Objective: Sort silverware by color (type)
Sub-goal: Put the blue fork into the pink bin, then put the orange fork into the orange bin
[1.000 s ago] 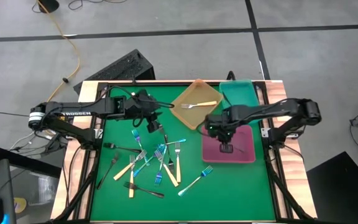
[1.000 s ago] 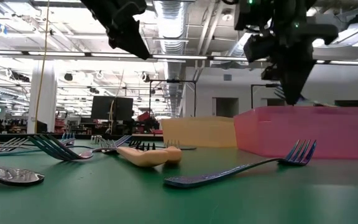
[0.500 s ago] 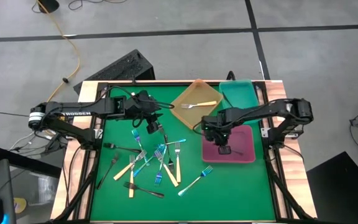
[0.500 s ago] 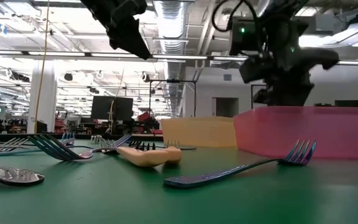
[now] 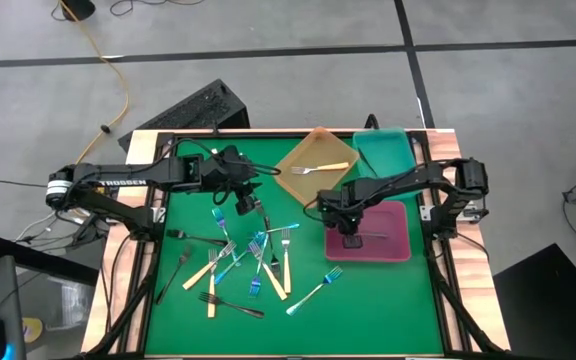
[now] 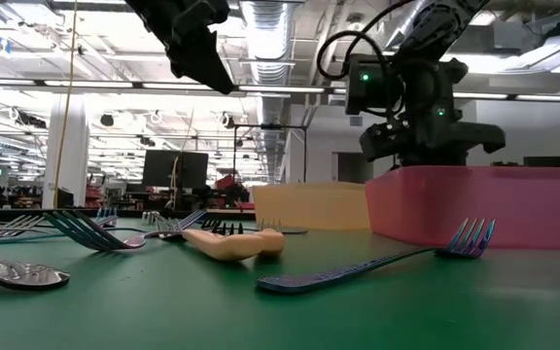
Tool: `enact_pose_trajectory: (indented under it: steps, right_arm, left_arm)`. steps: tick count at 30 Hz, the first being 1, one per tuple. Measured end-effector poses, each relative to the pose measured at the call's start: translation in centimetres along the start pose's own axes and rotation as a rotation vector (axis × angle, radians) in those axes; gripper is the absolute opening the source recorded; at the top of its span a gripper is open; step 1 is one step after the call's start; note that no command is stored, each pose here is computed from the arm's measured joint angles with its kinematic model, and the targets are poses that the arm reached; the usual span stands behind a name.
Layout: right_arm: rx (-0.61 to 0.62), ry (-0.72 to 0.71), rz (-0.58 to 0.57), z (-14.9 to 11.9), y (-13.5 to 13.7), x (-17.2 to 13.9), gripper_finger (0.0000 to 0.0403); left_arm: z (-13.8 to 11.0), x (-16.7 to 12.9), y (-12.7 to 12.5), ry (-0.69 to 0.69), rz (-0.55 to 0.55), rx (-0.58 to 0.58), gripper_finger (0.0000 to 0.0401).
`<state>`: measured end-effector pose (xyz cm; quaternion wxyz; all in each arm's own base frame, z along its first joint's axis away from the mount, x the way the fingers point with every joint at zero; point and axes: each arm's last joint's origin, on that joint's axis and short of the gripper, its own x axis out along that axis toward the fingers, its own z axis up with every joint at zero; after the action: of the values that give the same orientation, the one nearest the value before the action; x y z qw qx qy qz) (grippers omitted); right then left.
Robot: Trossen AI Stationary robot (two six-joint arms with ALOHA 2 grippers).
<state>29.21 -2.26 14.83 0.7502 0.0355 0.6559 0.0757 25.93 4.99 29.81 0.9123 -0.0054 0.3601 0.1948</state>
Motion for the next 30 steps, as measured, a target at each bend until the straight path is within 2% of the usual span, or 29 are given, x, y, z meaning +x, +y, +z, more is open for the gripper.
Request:
enact_pose_trajectory:
  steps: [13,24,30]
  right_arm:
    - [0.021,-0.021,0.004,0.2,0.1,-0.1,0.0084]
    - [0.059,-0.013,0.013,0.3,0.1,-0.4,0.0188]
    - [0.061,0.015,0.016,1.0,0.3,-1.9,0.0207]
  left_arm:
    - [0.0,0.0,0.0,0.005,0.003,0.005,0.0107]
    - [0.0,0.0,0.0,0.004,0.008,0.004,0.0107]
    - [0.0,0.0,0.0,0.004,0.008,0.005,0.0107]
